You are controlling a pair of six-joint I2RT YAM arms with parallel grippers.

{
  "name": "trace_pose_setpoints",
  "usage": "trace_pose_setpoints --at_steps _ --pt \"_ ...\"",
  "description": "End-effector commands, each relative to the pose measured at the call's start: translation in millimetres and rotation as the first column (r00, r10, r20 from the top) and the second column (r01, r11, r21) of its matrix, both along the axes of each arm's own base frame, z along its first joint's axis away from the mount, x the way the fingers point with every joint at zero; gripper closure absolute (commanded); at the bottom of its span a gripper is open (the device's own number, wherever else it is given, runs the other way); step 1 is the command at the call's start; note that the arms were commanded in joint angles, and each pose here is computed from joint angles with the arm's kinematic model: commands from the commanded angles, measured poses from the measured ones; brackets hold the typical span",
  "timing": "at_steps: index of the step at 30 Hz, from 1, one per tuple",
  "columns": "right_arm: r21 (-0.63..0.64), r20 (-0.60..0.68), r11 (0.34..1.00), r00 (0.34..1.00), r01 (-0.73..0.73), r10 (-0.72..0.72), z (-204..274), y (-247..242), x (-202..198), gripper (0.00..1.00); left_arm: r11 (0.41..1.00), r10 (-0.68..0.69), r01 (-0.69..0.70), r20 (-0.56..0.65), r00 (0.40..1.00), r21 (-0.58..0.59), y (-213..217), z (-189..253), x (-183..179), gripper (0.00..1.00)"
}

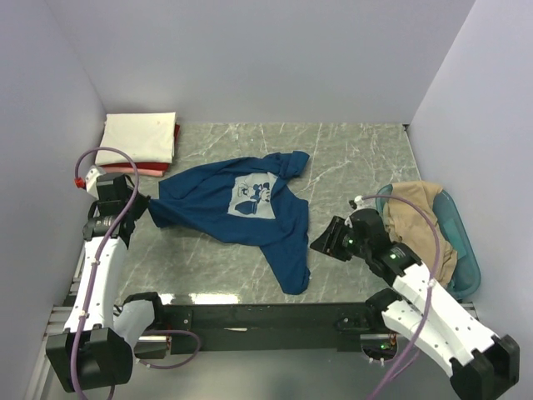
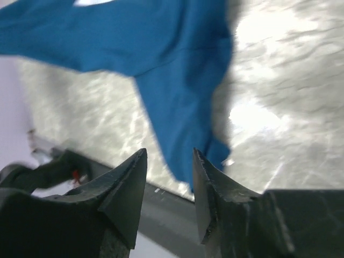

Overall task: Fold and stack the t-shirts
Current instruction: Flatten the tshirt out

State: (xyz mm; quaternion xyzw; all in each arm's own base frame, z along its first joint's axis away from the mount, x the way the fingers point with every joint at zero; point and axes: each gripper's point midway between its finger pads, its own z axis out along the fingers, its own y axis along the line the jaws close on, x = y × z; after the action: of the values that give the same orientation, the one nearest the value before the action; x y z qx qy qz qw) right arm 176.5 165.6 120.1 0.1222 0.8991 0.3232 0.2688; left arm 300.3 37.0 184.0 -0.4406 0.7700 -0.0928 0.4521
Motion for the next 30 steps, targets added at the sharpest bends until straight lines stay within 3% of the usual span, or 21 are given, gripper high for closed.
trace_pose_setpoints --at_steps 1,11,23,26,27,30 --pt "-0.074 0.024 0.996 0.998 0.058 -0.056 -15 -7 22 0.55 0.999 -0.023 0.021 0.066 0.998 0.024 1 22 9 0.99" --pt "-0.087 -0.032 0.985 0.988 0.146 -0.149 -58 0 71 0.56 0.999 -0.012 0.009 0.054 0.998 0.047 8 23 4 0.99" --pt "-0.065 -0.110 0.987 0.982 0.145 -0.152 -91 15 91 0.57 0.999 -0.005 0.003 0.044 0.999 0.045 12 20 0 0.99" --pt "-0.063 -0.121 0.986 0.980 0.151 -0.158 -94 15 91 0.68 0.999 -0.001 -0.001 0.042 0.999 0.047 13 20 -1 0.99" --pt "-0.072 -0.123 0.985 0.978 0.159 -0.167 -95 12 91 0.81 0.999 0.001 -0.004 0.043 0.999 0.049 14 21 -1 0.99" --pt "-0.078 -0.103 0.979 0.975 0.189 -0.197 -89 2 94 1.00 0.998 0.007 -0.009 0.045 0.999 0.056 16 24 -2 0.99"
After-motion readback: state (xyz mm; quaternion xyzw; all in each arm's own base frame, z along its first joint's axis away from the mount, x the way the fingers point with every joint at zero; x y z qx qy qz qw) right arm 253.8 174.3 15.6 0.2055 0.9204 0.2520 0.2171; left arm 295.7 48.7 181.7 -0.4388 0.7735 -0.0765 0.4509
